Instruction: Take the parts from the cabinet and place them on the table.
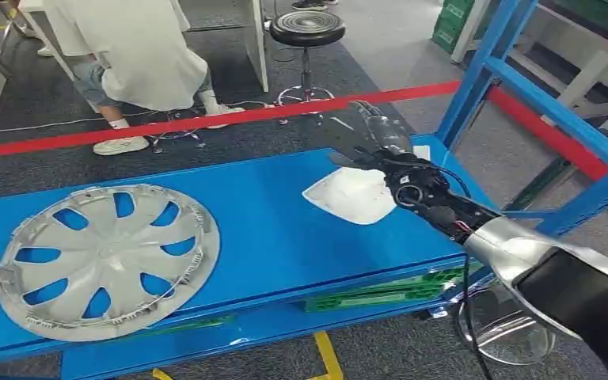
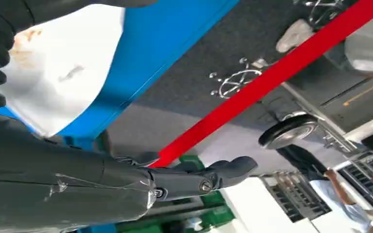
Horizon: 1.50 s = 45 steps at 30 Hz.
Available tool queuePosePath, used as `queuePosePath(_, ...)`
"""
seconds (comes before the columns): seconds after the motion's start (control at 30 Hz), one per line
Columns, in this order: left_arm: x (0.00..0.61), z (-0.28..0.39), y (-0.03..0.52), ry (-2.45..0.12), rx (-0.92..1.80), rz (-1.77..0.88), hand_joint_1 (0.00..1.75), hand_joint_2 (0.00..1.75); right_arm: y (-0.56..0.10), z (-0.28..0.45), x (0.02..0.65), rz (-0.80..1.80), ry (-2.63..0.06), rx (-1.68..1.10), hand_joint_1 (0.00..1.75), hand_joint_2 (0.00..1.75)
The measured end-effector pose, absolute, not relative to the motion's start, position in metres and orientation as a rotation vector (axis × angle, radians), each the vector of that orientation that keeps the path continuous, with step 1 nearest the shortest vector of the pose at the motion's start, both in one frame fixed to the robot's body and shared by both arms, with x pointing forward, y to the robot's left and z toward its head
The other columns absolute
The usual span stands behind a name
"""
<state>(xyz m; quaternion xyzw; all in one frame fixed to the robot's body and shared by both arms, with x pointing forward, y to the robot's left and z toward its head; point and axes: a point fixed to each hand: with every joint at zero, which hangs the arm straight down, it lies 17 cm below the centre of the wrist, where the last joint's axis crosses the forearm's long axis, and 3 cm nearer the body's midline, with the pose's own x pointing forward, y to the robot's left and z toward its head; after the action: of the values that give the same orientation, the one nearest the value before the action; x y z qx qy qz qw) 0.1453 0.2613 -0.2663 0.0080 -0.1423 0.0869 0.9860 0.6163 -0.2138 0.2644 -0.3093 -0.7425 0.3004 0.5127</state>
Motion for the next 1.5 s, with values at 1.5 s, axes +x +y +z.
queuePosePath(1.5,0.144,-0.267,0.262,-0.275,0.023,0.174,0.00,0.00,-0.088,0.183,0.547,0.716,-1.772,-0.499,0.00,1.75)
